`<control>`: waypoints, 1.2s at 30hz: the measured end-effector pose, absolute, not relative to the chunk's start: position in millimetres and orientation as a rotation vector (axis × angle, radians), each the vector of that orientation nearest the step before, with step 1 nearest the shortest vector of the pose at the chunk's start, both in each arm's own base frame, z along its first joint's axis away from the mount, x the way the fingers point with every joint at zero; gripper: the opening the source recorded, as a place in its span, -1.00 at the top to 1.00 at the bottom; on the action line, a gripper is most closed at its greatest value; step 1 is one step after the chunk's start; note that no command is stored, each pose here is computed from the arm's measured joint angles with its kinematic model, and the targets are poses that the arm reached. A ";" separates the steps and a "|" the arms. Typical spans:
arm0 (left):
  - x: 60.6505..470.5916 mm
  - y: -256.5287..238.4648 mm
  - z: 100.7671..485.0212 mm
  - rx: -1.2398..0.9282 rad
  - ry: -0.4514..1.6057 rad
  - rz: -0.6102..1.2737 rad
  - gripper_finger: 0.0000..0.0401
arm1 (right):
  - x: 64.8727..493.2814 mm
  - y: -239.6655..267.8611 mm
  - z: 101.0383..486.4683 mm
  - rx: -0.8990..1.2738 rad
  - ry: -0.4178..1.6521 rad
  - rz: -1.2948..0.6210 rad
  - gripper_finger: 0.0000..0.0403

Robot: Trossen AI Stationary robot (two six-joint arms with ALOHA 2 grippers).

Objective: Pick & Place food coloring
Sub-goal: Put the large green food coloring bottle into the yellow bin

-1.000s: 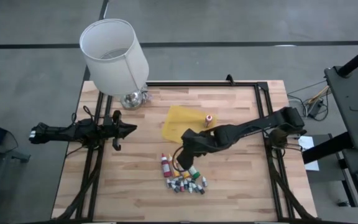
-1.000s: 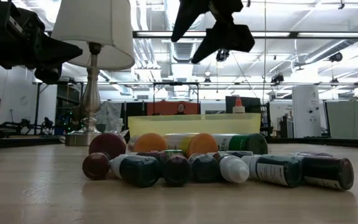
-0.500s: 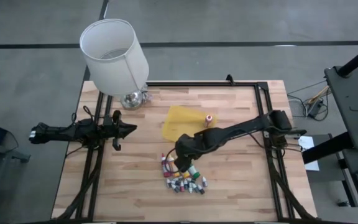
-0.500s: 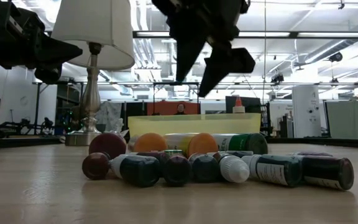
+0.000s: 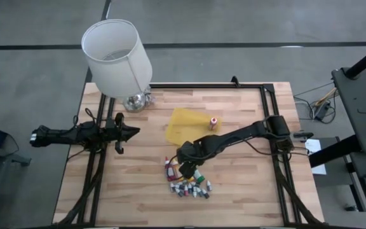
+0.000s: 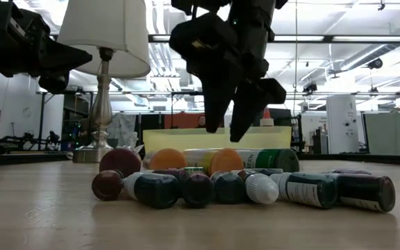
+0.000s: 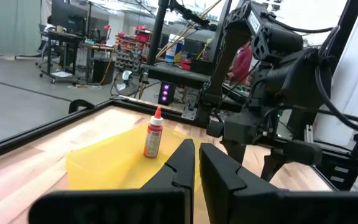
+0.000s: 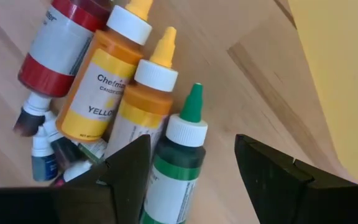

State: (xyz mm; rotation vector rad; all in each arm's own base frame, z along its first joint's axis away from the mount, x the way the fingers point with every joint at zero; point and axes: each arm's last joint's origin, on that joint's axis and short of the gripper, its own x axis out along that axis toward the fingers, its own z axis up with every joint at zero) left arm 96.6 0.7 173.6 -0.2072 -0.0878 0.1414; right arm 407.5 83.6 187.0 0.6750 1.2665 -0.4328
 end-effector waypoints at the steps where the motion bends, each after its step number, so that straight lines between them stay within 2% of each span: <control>1: 96.6 0.7 173.4 -0.207 -0.087 0.141 1.00 | 407.8 83.9 185.4 0.673 1.270 -0.435 -0.12; 18: 96.6 0.6 173.5 -0.207 -0.087 0.141 1.00 | 412.5 87.1 155.7 0.660 1.355 -0.432 -0.12; 27: 96.6 0.6 173.6 -0.207 -0.087 0.141 1.00 | 412.5 87.0 153.7 0.659 1.363 -0.435 -0.12; 31: 96.6 0.6 173.4 -0.207 -0.087 0.141 1.00 | 412.5 86.4 154.1 0.663 1.363 -0.433 -0.05; 36: 96.6 0.7 173.6 -0.207 -0.087 0.141 1.00 | 412.2 85.9 154.1 0.663 1.367 -0.435 0.13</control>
